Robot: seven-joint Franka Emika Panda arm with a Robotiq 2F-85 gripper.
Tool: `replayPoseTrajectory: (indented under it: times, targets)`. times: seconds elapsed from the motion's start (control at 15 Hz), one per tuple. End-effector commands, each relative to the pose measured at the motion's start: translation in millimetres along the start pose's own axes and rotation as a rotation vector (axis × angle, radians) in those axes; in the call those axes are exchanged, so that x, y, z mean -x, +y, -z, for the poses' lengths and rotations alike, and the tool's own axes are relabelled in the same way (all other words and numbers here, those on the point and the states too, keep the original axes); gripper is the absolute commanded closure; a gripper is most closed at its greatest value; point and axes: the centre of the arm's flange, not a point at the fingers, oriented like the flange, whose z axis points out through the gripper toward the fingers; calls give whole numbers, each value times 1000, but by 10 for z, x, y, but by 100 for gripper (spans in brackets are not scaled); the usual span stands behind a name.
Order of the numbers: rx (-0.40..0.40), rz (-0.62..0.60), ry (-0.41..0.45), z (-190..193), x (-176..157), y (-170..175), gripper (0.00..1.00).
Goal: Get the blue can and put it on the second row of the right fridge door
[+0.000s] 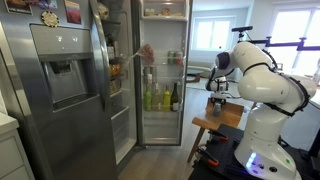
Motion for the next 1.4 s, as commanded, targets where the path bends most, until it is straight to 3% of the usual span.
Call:
replayPoseTrajectory:
  times: [0.0,0.73,1.33]
  targets:
    - [8,57,3,440,245,153,53]
    - [-26,188,40,1439,952,273,53]
    - [-64,331,91,2021,1861,267,53]
